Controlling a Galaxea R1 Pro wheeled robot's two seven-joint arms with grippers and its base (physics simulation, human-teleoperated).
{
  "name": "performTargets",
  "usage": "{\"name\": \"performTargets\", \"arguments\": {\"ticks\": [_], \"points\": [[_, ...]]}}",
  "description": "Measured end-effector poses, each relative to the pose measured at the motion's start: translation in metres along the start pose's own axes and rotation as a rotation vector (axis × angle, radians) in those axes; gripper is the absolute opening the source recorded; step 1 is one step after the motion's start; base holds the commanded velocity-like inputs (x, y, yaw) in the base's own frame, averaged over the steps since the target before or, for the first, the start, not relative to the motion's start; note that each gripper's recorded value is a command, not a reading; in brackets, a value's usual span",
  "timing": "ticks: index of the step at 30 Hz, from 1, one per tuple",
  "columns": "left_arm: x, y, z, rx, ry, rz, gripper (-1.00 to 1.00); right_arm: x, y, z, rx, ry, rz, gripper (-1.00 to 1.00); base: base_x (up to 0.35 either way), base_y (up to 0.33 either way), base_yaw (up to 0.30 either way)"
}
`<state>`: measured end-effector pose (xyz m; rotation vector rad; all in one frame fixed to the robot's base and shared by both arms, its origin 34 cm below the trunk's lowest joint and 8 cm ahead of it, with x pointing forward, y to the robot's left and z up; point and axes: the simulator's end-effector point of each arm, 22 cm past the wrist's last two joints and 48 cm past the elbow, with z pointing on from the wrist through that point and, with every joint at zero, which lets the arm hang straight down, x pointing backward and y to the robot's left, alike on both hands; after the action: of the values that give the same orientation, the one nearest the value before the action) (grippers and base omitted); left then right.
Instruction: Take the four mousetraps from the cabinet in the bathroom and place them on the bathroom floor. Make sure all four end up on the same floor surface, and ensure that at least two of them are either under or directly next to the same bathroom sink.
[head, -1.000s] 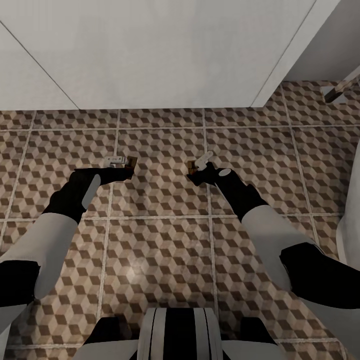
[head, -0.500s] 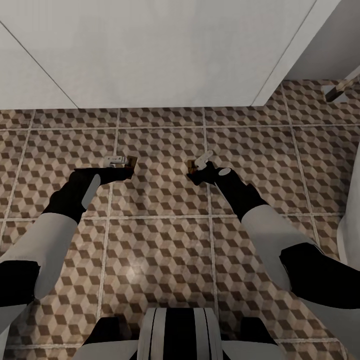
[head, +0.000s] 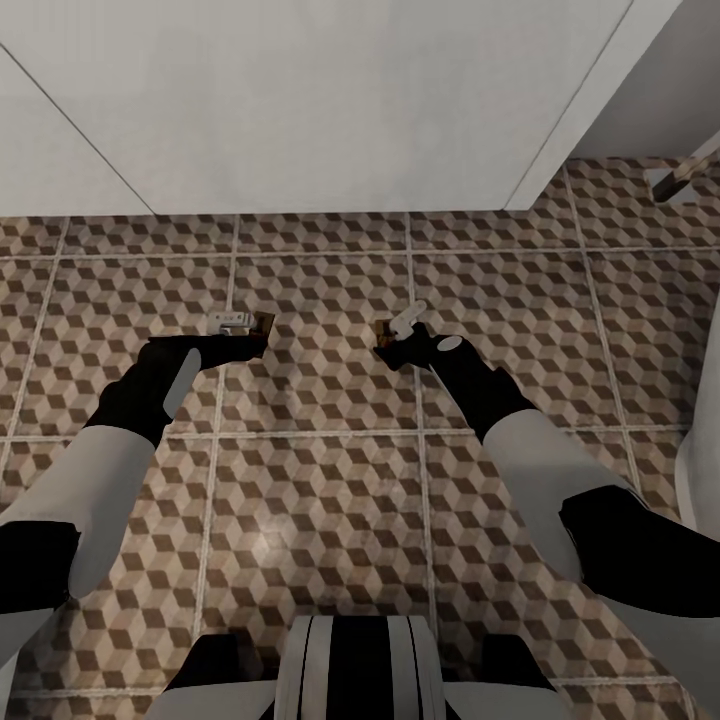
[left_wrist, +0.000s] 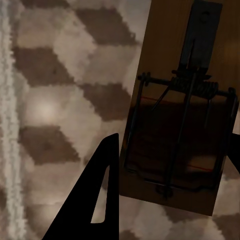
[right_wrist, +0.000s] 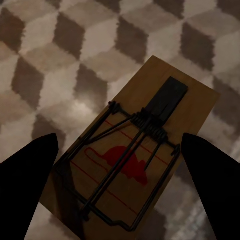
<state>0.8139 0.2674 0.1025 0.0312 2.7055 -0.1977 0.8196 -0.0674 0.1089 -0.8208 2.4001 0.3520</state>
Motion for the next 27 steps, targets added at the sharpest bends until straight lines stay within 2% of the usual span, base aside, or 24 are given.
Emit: {"name": "performTargets", "arguments": {"ticks": [27], "points": [[0.0048,0.0010,0.0063,0.000,0.006,0.000,-1.00,0.0062,0.0002,0.0054,-0.002,0.005,0.002,-1.00,0.000,0.000,0.000]]}}
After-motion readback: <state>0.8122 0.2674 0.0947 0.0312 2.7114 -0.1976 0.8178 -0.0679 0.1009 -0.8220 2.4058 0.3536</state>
